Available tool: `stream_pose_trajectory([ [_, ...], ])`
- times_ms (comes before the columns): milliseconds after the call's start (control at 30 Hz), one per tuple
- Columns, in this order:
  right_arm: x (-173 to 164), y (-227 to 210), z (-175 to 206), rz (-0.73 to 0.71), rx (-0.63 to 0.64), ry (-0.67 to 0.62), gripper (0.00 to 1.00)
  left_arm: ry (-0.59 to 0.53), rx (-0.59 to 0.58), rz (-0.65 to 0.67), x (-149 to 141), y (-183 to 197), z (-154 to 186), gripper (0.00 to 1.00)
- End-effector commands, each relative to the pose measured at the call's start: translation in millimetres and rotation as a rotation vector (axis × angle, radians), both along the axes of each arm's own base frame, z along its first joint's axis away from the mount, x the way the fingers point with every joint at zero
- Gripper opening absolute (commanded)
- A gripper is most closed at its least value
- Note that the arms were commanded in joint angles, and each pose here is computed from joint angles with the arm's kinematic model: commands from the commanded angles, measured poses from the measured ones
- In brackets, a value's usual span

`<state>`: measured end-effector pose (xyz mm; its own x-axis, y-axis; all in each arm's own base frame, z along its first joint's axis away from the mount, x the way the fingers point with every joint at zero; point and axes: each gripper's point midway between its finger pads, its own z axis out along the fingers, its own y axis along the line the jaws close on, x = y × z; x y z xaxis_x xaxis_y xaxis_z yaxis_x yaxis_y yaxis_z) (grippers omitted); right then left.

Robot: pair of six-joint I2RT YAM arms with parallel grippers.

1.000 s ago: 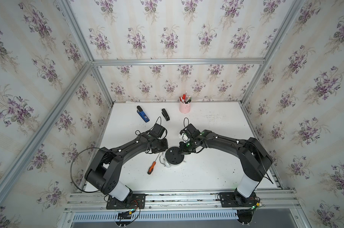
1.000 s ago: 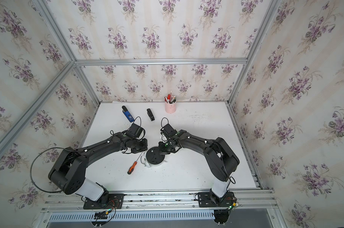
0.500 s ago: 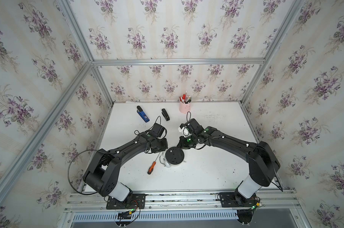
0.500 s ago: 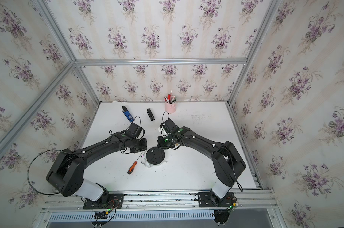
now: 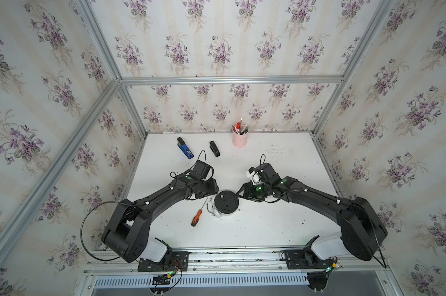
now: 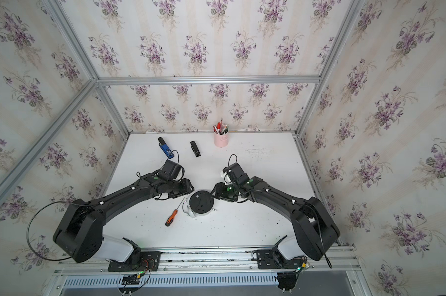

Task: Remove the battery from the alarm
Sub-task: Install the cover on the alarm.

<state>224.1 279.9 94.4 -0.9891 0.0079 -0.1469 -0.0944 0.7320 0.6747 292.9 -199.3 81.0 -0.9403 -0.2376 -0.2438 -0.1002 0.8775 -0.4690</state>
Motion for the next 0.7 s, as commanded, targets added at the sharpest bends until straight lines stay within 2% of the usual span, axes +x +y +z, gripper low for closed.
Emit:
stream_pose_trajectory([
  [0,5.6,8.3,9.1,-0.033,0.135,-0.008,0.59,-0.022,-0.123,-0.023,3.3,-19.2,10.0,0.65],
  [67,5.1,9.7,12.8,-0.014,0.177,-0.027,0.58,-0.01,-0.122,-0.014,-5.2,-14.0,8.7,0.68],
  [133,7.8,5.8,11.3,-0.008,0.146,-0.036,0.57,-0.011,-0.12,0.008,-15.7,-4.8,13.1,0.71],
  [267,10.5,6.3,18.3,0.015,0.143,-0.047,0.55,0.047,-0.038,0.057,-44.9,22.1,5.2,0.71],
  [400,12.9,8.6,25.5,0.037,0.143,-0.064,0.53,0.065,-0.121,0.118,-65.7,25.7,-3.5,0.7],
  [633,17.0,8.8,29.8,0.046,0.143,-0.074,0.51,0.083,-0.153,0.144,-65.1,18.4,-18.8,0.56],
  [667,17.2,8.5,29.9,0.047,0.144,-0.075,0.51,0.094,-0.145,0.145,-65.0,18.3,-21.2,0.49],
])
